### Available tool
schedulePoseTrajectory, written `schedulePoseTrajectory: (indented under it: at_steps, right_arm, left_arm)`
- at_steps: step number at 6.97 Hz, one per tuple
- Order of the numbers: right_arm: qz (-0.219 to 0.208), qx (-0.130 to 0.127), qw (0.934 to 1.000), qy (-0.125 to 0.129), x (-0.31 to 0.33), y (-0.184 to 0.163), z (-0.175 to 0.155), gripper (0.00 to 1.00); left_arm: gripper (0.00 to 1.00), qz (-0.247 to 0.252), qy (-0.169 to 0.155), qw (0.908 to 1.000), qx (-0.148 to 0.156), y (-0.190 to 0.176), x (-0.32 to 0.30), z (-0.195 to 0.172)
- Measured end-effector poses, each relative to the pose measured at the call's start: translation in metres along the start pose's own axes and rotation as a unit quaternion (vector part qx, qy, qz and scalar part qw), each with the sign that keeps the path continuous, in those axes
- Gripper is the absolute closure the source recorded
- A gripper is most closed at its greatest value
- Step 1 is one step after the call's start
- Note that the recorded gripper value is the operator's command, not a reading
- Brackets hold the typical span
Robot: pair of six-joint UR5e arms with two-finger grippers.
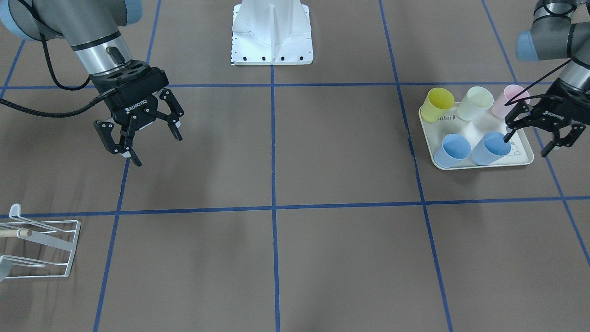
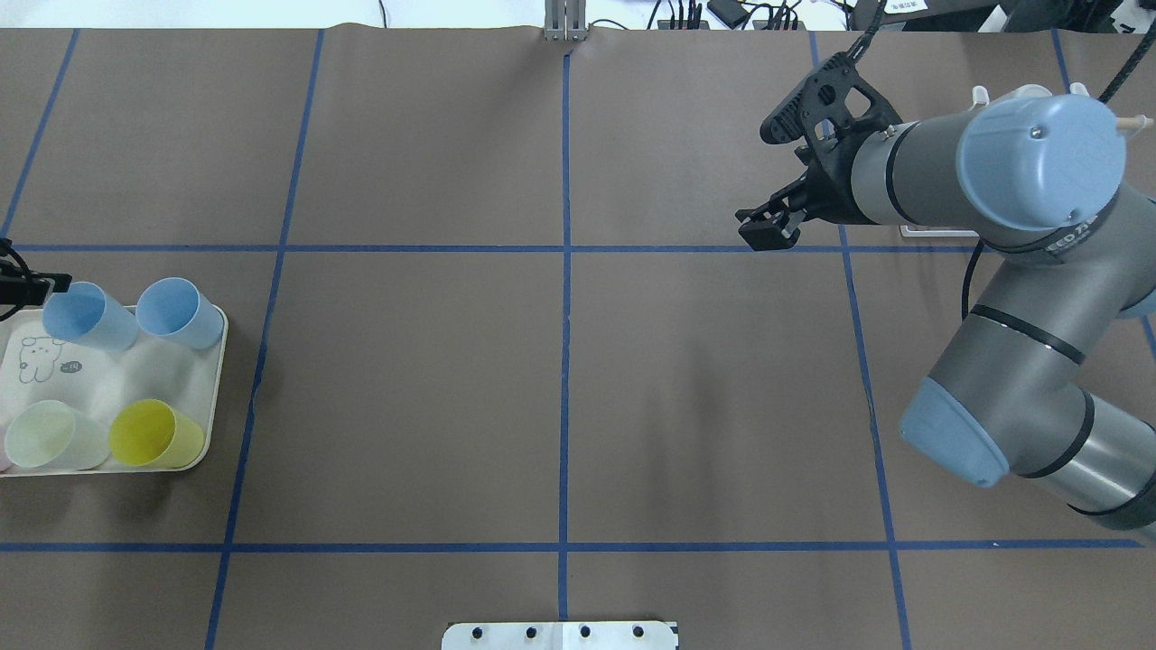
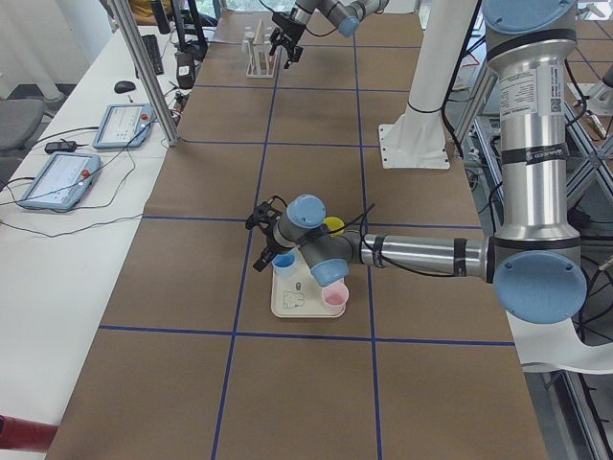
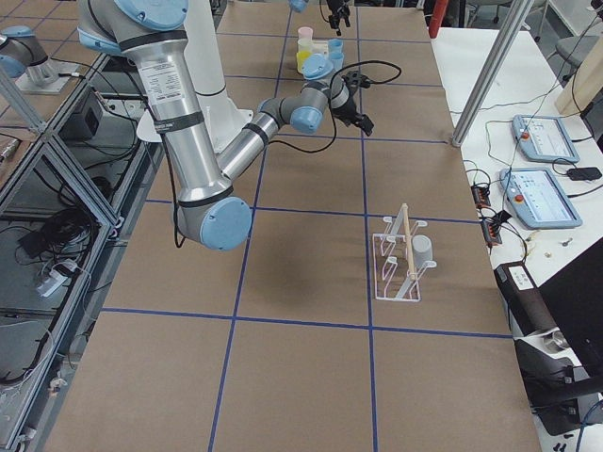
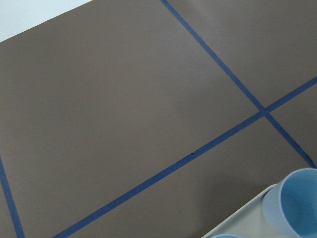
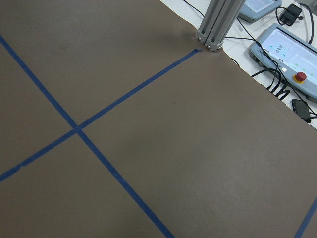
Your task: Transfer IKEA cup to right arm and place on rack
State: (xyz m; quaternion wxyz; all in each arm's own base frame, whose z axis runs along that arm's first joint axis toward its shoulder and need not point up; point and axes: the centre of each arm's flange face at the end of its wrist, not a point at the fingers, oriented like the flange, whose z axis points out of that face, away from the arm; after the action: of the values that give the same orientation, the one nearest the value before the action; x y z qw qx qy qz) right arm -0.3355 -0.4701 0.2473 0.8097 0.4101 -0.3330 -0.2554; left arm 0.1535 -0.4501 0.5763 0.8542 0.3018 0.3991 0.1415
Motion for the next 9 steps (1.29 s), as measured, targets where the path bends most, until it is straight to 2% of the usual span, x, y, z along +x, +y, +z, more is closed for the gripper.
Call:
schedulePoseTrajectory:
  at_steps: [1,2,3,4,6,7,8,9]
  right_arm:
    - [0.000,-0.002,1.0000,-0.003,-0.004,0.001,0.002,0.01]
    - [-0.001,-0.003,1.0000,-0.005,-0.006,0.001,0.004,0.01]
    - [-0.001,-0.004,1.0000,-0.006,-0.008,0.002,0.004,0.01]
    - [-0.002,-0.004,1.0000,-0.007,-0.009,0.002,0.005,0.01]
    - [-0.003,-0.005,0.9999,-0.009,-0.011,0.002,0.006,0.01]
    - [-0.003,-0.005,0.9999,-0.010,-0.012,0.002,0.006,0.01]
    - [-0.003,-0.005,0.9999,-0.010,-0.013,0.003,0.006,0.01]
    - [-0.004,-0.005,0.9999,-0.011,-0.014,0.003,0.006,0.01]
  left_arm:
    - [0.08,-0.001,0.004,1.0000,-0.004,0.011,0.002,0.012]
    - [0.22,0.001,0.008,1.0000,-0.002,0.026,-0.005,0.023]
    - [0.52,0.003,0.012,0.9999,0.003,0.038,-0.011,0.028]
    - [0.71,0.005,0.015,0.9998,0.008,0.043,-0.014,0.029]
    - [0.84,0.008,0.023,0.9996,0.013,0.042,-0.011,0.025]
    - [0.96,0.010,0.025,0.9995,0.015,0.041,-0.010,0.024]
    - [1.00,0.010,0.025,0.9995,0.016,0.040,-0.009,0.023]
    - [1.00,0.010,0.026,0.9995,0.016,0.040,-0.009,0.022]
